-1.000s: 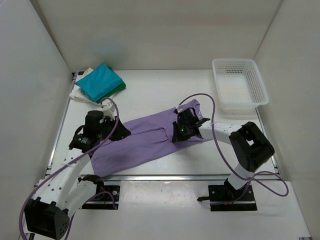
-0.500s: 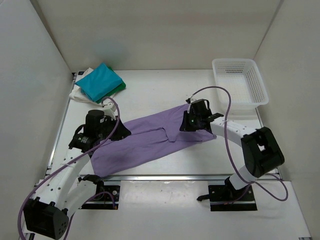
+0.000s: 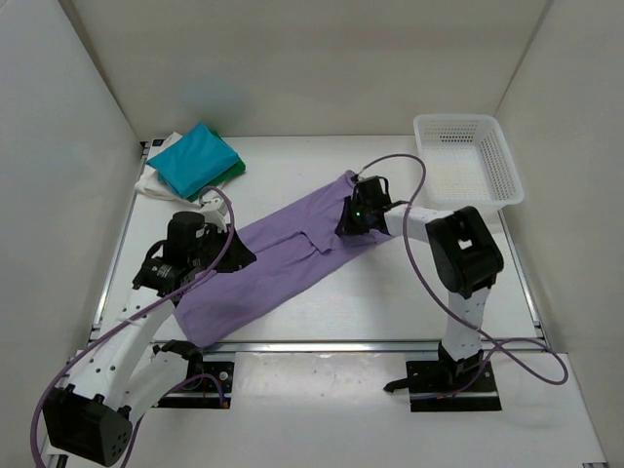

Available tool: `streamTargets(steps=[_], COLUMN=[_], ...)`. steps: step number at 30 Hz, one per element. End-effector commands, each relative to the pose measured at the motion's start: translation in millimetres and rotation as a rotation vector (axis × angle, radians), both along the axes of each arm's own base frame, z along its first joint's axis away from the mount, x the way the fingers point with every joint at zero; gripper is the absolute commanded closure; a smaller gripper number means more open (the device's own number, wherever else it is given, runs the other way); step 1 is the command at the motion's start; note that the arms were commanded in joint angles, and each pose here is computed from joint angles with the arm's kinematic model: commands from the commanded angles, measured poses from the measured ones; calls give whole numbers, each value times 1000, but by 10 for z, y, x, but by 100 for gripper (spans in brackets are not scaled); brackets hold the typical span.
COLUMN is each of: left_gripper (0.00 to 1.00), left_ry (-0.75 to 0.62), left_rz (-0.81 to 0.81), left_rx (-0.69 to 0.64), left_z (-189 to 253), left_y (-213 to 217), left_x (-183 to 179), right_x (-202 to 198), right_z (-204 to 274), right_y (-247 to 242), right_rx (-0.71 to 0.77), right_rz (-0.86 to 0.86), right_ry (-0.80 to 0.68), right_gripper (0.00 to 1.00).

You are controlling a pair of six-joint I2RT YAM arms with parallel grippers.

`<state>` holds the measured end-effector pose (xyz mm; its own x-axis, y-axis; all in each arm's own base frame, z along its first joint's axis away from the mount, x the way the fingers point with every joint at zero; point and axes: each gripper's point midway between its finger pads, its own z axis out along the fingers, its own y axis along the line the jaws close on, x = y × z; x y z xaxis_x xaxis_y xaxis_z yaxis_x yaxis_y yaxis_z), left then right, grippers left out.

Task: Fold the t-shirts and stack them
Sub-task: Rotate the tshirt 90 degrees

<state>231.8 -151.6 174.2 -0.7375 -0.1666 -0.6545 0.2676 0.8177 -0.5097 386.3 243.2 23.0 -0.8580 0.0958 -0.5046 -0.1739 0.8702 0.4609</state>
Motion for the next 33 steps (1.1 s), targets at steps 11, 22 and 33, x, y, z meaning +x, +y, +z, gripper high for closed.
streamTargets(steps=[11,22,33], left_gripper=[81,77,100], left_ry=[-42,-60,-67], left_rz=[3,43,104], left_rx=[6,35,98], left_z=[197,84,-20], left_y=[-11,181,403], left_x=[116,130,115], right_x=[1070,-652,-2026], right_z=[1456,2119,909], right_y=[634,925,1238], right_rx=[16,167,296], right_rz=[85,241,141], right_ry=[-322,-442,-256], right_gripper=[83,78,72])
